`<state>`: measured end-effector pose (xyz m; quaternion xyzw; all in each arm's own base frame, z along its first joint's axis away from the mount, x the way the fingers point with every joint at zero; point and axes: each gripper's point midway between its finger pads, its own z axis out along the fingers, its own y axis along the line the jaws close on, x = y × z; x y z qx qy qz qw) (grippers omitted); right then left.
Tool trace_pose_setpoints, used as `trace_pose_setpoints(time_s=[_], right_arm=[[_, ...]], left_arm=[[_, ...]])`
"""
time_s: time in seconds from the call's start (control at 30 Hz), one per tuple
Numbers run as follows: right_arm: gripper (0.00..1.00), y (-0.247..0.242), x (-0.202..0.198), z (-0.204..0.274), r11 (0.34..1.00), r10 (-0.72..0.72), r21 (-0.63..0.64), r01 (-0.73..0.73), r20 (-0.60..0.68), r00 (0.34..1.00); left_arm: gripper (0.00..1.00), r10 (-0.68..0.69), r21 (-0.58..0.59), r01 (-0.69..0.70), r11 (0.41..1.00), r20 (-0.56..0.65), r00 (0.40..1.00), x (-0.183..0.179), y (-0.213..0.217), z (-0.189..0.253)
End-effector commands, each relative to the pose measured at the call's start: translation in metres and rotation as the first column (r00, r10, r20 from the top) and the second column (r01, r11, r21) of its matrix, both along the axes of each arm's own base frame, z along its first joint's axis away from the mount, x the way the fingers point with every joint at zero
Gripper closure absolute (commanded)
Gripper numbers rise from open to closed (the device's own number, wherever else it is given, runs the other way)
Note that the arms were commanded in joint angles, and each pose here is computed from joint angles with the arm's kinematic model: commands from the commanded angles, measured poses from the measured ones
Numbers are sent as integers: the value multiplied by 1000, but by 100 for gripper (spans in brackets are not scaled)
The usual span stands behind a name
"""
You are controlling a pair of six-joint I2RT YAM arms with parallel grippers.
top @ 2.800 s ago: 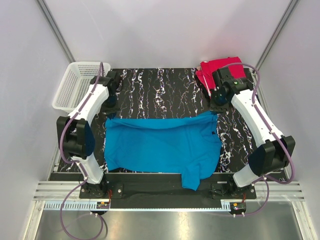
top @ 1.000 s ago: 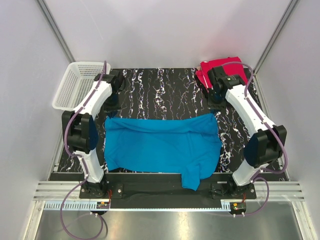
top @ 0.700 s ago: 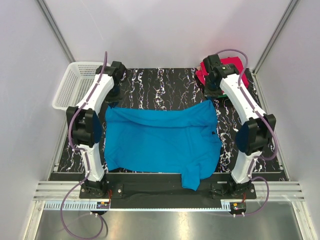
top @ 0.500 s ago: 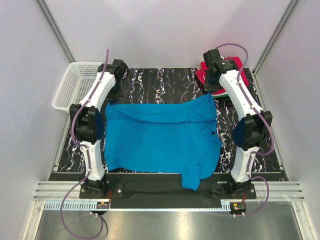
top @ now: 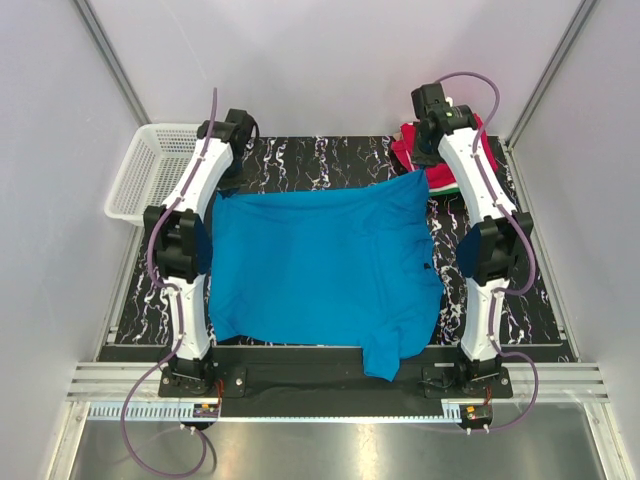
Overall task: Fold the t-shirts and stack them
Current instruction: Fold the tshirt
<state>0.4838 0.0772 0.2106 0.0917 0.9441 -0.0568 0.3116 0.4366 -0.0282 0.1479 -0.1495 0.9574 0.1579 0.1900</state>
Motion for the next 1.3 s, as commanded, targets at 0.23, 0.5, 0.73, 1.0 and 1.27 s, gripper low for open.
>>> trace_pose_setpoints(time_s=[0.23, 0.5, 0.73, 1.0, 1.27], right_arm=[[100, -2, -22, 10, 999, 4, 35, -4, -6, 1000], [100, -4, -71, 4, 997, 13, 75, -8, -64, 998], [100, 2, -109, 0, 990, 40, 138, -25, -105, 994], [100, 14, -145, -24, 980, 78, 195, -39, -195, 978], [100, 16, -153, -28, 975, 73, 220, -28, -200, 977]], left_arm=[[100, -9, -33, 10, 999, 12, 1000, -4, 1, 5], [100, -17, -29, 14, 999, -101, 995, -40, 4, -16], [100, -2, -10, 0, 1000, -141, 990, -63, 10, -24], [100, -11, -13, 9, 1000, -160, 987, -71, 10, -20], [100, -21, -41, 13, 999, -214, 977, -82, 6, -30]])
